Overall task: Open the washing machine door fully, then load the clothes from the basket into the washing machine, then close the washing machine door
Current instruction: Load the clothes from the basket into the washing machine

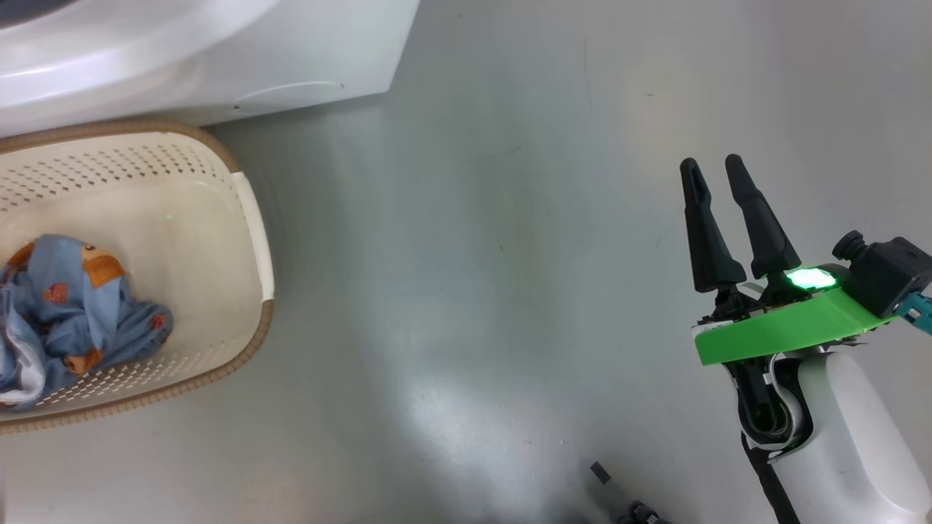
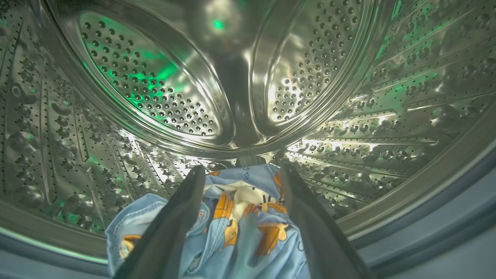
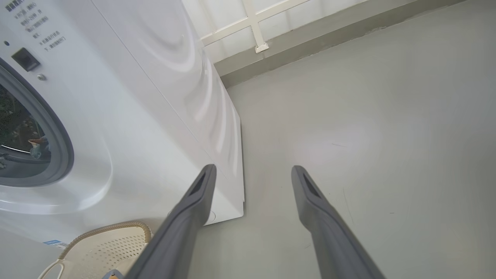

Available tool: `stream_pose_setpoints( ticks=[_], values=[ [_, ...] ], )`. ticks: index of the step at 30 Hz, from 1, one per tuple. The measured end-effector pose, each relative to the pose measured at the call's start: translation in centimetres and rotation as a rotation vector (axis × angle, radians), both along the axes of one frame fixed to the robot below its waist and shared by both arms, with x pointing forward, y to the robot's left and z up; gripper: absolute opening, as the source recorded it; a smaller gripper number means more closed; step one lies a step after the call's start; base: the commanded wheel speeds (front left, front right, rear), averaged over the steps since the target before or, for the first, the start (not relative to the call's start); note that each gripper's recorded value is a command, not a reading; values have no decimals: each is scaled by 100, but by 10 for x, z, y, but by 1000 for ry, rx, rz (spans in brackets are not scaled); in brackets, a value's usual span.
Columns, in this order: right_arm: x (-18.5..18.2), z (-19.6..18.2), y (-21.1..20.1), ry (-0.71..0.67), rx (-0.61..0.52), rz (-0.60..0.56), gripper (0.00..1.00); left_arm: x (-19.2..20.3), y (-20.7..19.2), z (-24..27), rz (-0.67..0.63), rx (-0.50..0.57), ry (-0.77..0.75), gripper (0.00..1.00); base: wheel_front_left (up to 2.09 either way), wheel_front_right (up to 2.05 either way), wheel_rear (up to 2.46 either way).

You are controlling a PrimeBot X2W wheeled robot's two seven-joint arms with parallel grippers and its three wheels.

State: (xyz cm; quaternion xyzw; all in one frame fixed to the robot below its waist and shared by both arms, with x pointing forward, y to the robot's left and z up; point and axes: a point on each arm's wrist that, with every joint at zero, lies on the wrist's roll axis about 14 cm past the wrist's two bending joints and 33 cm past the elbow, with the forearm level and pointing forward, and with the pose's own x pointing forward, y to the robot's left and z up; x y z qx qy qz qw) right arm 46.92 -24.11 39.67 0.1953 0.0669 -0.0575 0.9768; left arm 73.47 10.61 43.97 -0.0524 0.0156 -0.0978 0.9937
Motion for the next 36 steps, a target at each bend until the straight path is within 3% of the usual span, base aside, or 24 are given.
stream_pose_setpoints(
  ticks=[18,36],
  values=[
    [5,27,0,-64,-30,41,100,-68,6,-14,17,-74,29,100,0,0,0],
    [-17,55,0,-102,-55,70,100,-173,36,-16,85,-67,76,100,0,0,0]
  ],
)
